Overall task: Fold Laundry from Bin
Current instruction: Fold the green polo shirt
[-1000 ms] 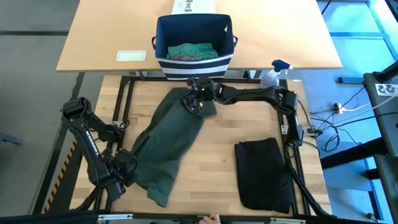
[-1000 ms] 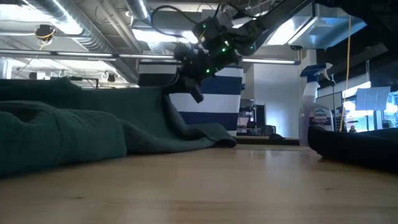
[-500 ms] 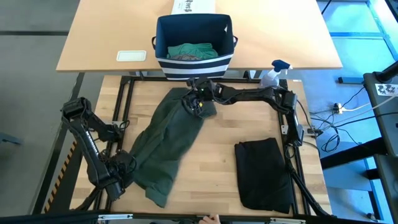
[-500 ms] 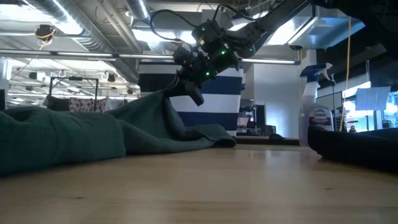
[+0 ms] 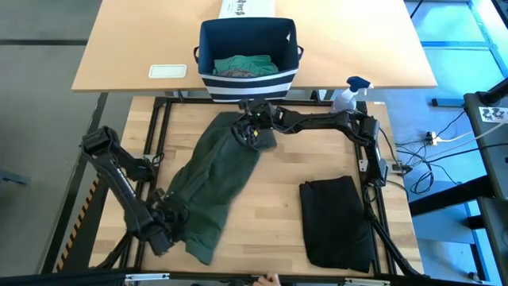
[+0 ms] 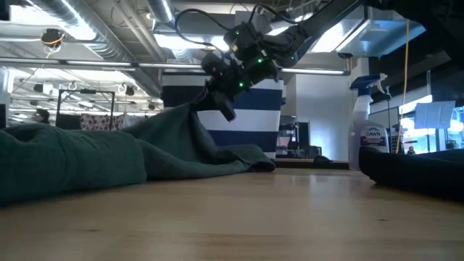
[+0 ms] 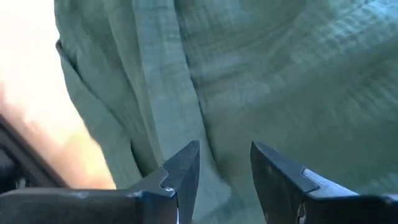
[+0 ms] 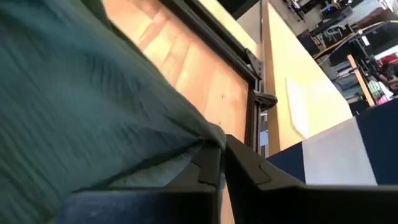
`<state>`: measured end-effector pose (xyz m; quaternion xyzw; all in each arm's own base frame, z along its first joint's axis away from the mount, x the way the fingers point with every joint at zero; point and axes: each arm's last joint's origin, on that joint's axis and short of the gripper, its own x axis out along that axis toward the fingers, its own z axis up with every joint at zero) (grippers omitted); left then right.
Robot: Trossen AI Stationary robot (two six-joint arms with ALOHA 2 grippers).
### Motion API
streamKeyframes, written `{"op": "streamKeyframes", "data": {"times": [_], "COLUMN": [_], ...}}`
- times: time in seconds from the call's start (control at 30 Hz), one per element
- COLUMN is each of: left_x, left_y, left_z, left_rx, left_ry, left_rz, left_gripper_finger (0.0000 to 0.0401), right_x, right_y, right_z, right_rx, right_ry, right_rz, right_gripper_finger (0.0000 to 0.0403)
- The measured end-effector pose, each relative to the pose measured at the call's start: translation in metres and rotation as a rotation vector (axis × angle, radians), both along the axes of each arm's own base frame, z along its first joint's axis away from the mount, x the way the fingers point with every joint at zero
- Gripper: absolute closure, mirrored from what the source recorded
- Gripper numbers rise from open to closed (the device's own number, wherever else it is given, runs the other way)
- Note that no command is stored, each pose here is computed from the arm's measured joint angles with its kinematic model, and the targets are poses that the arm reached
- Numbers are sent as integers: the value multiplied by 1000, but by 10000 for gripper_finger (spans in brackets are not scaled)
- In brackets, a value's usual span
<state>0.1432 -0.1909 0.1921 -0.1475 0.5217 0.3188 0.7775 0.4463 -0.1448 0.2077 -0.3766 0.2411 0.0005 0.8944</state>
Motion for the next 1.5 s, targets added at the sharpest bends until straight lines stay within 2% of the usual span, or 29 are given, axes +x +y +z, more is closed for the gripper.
{"op": "streamKeyframes", "data": {"times": [0.13,0.27,0.4,0.53,0.73,0.87,0.97,1.07,1.13,1.3,1.5], "left_x": [12,21,25,28,25,27,29,33,35,36,31], "left_y": [2,8,13,21,26,24,23,27,31,44,60], "left_z": [-4,-4,-4,-9,-16,-19,-23,-29,-34,-44,-56], "left_rx": [50,87,113,145,171,159,151,146,146,148,157], "left_ry": [-46,-54,-43,-27,-25,-64,-93,-97,-86,-27,42], "left_rz": [-45,-60,-77,-78,-80,-81,-100,-122,-127,-117,-77], "left_gripper_finger": [265,265,265,265,265,265,265,265,265,265,265], "right_x": [1,4,6,2,-5,-10,-13,-13,-7,4,8], "right_y": [0,0,5,18,32,27,28,39,50,79,99], "right_z": [4,13,36,61,73,65,60,57,51,29,20], "right_rx": [44,55,78,97,92,103,200,358,405,400,398], "right_ry": [-13,-37,-70,-53,-7,83,127,146,156,227,265], "right_rz": [4,8,8,34,40,-13,-17,69,119,159,184], "right_gripper_finger": [345,285,227,194,195,200,200,202,206,221,232]}}
